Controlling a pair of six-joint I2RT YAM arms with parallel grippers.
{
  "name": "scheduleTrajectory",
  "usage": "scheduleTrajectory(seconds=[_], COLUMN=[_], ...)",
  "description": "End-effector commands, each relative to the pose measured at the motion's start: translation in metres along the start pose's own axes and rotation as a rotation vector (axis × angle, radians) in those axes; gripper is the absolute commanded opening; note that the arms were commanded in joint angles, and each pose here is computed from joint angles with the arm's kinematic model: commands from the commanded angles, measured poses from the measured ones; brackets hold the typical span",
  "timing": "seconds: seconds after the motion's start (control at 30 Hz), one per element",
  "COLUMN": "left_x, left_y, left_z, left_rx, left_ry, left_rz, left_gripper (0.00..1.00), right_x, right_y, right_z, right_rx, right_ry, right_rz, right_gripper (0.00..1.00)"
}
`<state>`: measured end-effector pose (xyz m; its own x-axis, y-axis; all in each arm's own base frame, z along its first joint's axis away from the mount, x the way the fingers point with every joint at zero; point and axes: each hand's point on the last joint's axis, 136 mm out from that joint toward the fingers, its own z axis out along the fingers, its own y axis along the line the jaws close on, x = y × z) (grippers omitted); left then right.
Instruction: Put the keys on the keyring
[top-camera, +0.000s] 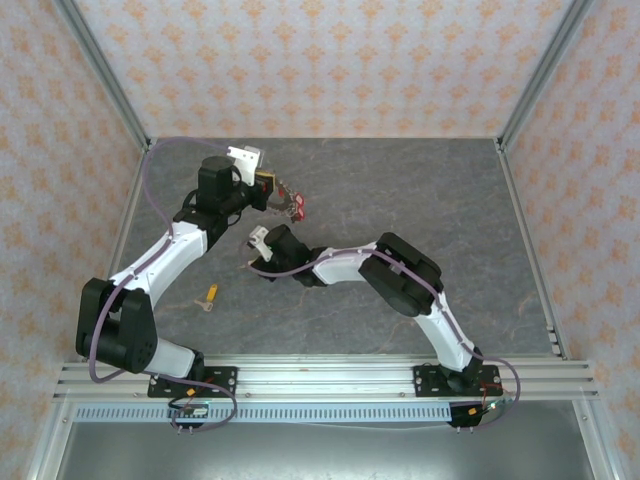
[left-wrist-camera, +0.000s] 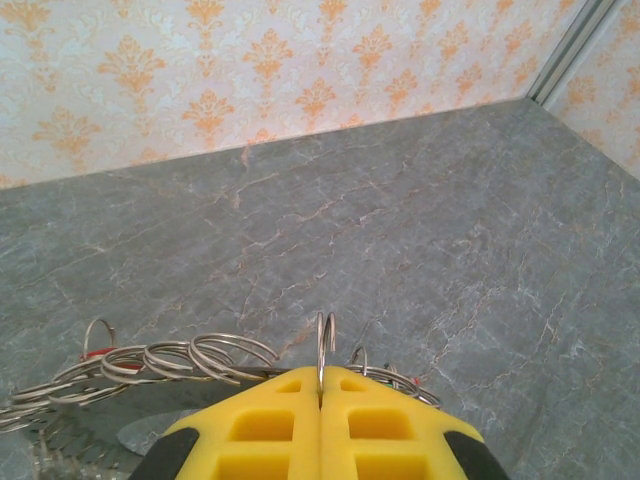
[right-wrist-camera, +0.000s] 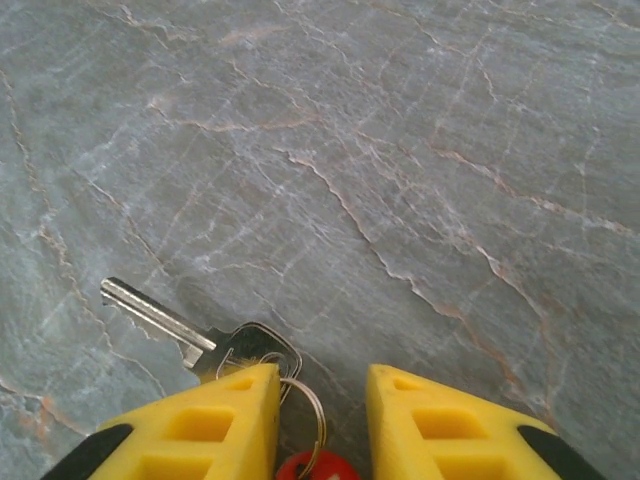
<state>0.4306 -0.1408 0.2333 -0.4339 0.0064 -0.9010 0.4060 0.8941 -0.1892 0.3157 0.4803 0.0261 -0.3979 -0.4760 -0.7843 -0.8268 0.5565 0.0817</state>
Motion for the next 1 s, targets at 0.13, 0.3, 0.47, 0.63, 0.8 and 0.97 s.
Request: scheduleTrajectory(seconds=[0.13,0.3,0.47,0.63,0.8,0.97], left_x=[-0.017,-0.009,0.007,0.030,0.053,0.079], left_y=[-0.010,-0.018,-0.032,-0.062,-0.104,-0.128], left_z=[-0.012,-0.021,-0.029,-0.033,-0.039,-0.051], left_rx=[0.041,0.079,0.123,0.195,0.303,0.369], left_ry=[-0.060,-0.080,-0.070,-0.036,0.018,0.075], left_rz=[0.008,0.007,0.035,0.095,0.179,0.215], left_gripper=[0.00,0.00,0.00,0.00,0.00,0.00], right_x=[0.077,0.129,0.176,0.191,0.177,0.165], right_y=[-0.030,-0.061,-0.099,-0.121,-0.126,-0.133], right_z=[-0.056,-0.123,-0.194,-0.225,-0.242,-0.267], right_rx=[0.179,0.368,0.595,0.644,0.598,0.472], right_ry=[0.117,0.120,0.069,0.093,0.122,0.105], right_rz=[0.039,0.211,0.484,0.656,0.801,1.008], right_gripper=[0.23,0.22,0.23,0.23,0.30,0.39])
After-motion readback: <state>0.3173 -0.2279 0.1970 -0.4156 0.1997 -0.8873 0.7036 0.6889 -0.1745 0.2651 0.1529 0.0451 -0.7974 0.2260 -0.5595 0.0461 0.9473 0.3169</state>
